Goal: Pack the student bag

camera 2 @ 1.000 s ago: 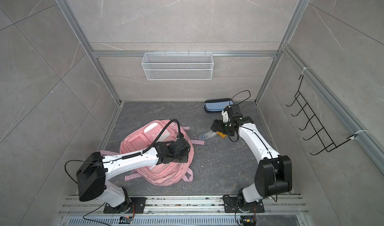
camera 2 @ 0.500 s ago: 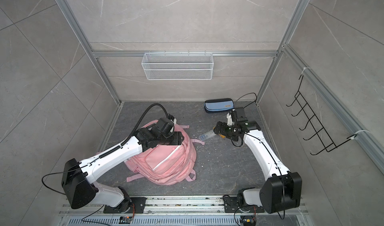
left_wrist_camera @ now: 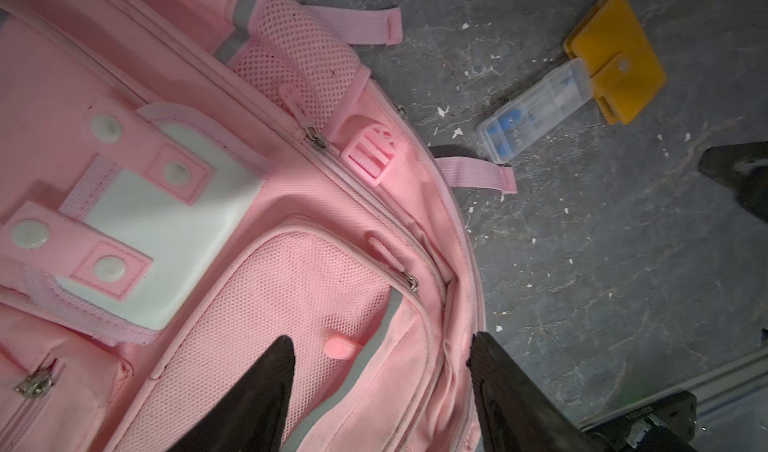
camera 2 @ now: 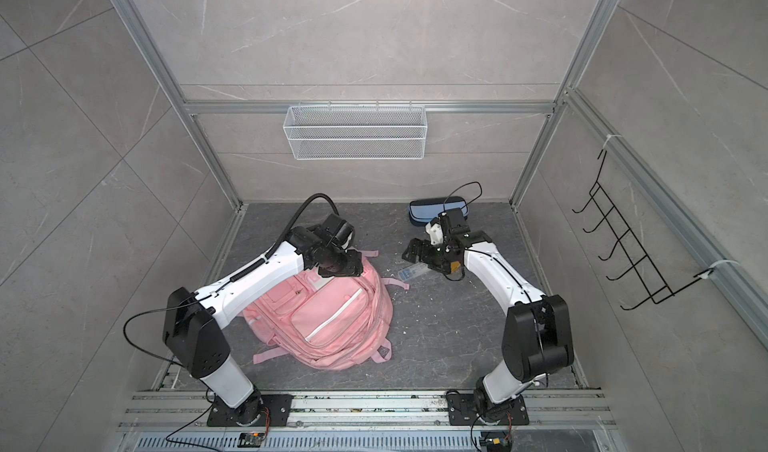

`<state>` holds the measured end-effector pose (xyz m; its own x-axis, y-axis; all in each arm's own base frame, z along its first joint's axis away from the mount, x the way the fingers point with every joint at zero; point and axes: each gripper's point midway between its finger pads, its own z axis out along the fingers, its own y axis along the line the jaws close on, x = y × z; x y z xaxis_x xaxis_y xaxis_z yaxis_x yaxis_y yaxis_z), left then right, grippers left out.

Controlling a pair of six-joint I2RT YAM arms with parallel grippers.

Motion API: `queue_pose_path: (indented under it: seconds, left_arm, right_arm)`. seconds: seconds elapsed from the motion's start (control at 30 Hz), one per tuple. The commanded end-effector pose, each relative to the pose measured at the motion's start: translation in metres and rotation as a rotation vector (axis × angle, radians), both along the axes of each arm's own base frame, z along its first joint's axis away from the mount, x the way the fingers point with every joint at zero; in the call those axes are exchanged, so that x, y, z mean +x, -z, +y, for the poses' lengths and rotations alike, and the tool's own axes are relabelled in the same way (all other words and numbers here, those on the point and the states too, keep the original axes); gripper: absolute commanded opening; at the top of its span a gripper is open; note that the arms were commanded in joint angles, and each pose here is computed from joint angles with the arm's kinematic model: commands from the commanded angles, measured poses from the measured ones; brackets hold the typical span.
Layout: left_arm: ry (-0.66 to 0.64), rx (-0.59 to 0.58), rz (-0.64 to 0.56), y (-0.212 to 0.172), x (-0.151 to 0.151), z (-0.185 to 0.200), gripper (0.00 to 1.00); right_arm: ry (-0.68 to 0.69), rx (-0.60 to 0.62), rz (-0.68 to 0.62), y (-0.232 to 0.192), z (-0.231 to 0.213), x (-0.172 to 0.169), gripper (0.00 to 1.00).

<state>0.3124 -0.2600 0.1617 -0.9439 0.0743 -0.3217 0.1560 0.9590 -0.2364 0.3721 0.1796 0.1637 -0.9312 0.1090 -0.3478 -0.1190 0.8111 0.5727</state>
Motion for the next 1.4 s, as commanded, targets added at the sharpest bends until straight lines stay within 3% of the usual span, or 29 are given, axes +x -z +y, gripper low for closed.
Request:
queue_pose_path:
  seconds: [0.0, 0.2, 0.37, 0.53, 0.8, 1.0, 1.2, 1.37]
  left_arm:
    - [-0.021, 0.027, 0.049, 0.000, -0.002, 0.014, 0.69]
    - [-0.137, -0.037, 0.132, 0.013, -0.013, 0.038, 0.66]
    - [-0.223, -0.042, 0.192, 0.025, -0.044, 0.060, 0.64]
    - [-0.354, -0.128, 0.205, 0.035, -0.066, 0.077, 0.61]
    - [-0.368, -0.136, 0.204, 0.044, -0.078, 0.085, 0.61]
    - [-0.348, -0.135, 0.197, 0.048, -0.075, 0.083, 0.61]
    - [-0.323, -0.137, 0.174, 0.046, -0.069, 0.081, 0.61]
    - [-0.312, -0.138, 0.169, 0.049, -0.067, 0.079, 0.61]
  right_arm:
    - [-0.171, 0.108, -0.140, -0.024, 0.038, 0.020, 0.98]
    - [-0.481, 0.060, -0.175, -0.020, 0.119, 0.031, 0.90]
    - [-0.574, -0.020, -0.151, 0.000, 0.167, 0.044, 0.68]
    - [-0.556, -0.148, -0.090, 0.029, 0.186, 0.053, 0.53]
    - [-0.452, -0.316, 0.037, 0.075, 0.188, 0.060, 0.25]
    - [-0.459, -0.365, 0.084, 0.094, 0.195, 0.052, 0.25]
    - [-0.461, -0.429, 0.103, 0.110, 0.191, 0.045, 0.39]
    - [-0.457, -0.435, 0.123, 0.120, 0.191, 0.043, 0.41]
